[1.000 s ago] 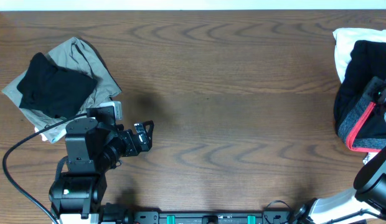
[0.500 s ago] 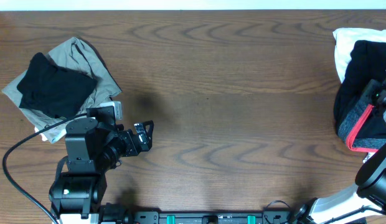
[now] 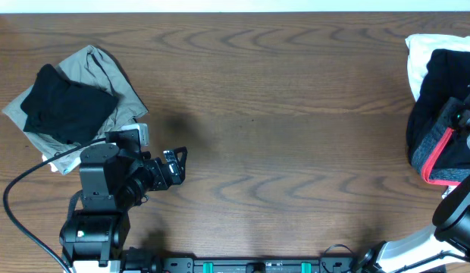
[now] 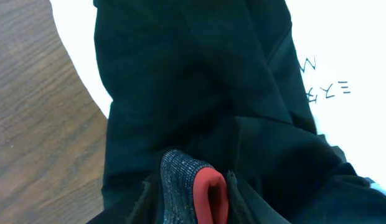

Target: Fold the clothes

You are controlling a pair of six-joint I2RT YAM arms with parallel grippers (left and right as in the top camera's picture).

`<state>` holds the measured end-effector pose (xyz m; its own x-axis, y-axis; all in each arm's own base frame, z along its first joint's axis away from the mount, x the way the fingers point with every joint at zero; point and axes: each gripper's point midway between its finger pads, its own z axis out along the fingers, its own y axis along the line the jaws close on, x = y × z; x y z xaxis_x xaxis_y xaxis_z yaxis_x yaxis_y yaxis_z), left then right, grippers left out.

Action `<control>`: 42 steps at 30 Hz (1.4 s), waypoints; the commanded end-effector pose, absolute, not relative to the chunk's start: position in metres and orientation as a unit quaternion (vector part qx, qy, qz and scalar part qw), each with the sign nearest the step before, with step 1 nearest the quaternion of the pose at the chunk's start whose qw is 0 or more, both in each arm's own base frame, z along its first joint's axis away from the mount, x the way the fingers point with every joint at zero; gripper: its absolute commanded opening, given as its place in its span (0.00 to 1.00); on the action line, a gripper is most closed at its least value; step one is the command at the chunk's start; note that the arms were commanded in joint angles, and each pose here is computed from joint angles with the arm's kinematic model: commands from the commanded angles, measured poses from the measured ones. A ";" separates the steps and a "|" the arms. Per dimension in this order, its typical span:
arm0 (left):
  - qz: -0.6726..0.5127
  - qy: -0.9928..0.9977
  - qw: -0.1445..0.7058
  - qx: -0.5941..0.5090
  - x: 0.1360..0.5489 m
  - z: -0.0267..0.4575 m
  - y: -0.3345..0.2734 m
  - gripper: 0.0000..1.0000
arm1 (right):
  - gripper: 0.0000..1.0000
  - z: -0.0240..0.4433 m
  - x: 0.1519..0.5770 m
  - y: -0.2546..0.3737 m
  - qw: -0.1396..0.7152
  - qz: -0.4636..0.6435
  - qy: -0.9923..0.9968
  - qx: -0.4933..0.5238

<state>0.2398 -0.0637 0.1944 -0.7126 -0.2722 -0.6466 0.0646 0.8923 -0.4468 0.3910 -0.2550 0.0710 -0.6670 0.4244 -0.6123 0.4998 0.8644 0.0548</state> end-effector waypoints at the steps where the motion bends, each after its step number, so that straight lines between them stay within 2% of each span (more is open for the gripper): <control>1: -0.225 0.894 0.383 -0.058 0.242 0.202 -0.064 0.98 | 0.34 0.092 0.398 -0.251 0.342 -0.056 0.907 0.240; 14: -0.225 0.894 0.383 -0.058 0.242 0.202 -0.064 0.98 | 0.38 0.103 0.413 -0.225 0.354 -0.048 0.911 0.209; 27: -0.224 0.894 0.383 -0.056 0.242 0.202 -0.064 0.98 | 0.40 0.099 0.410 -0.219 0.342 -0.044 0.915 0.207; 33: -0.224 0.894 0.383 -0.056 0.242 0.202 -0.064 0.98 | 0.29 0.092 0.402 -0.225 0.322 -0.064 0.919 0.219; 36: -0.224 0.894 0.383 -0.056 0.242 0.202 -0.064 0.98 | 0.13 0.091 0.400 -0.228 0.318 -0.071 0.919 0.222; 39: -0.224 0.894 0.383 -0.056 0.242 0.202 -0.064 0.98 | 0.02 0.092 0.400 -0.228 0.318 -0.071 0.919 0.222; 42: -0.224 0.894 0.383 -0.056 0.242 0.202 -0.064 0.98 | 0.01 0.094 0.404 -0.221 0.324 -0.060 0.920 0.214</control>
<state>0.2398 -0.0637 0.1944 -0.7126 -0.2722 -0.6466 0.0646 0.8923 -0.4468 0.3946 -0.2286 0.0778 -0.7098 0.3832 -0.5911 0.4577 0.8887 0.0265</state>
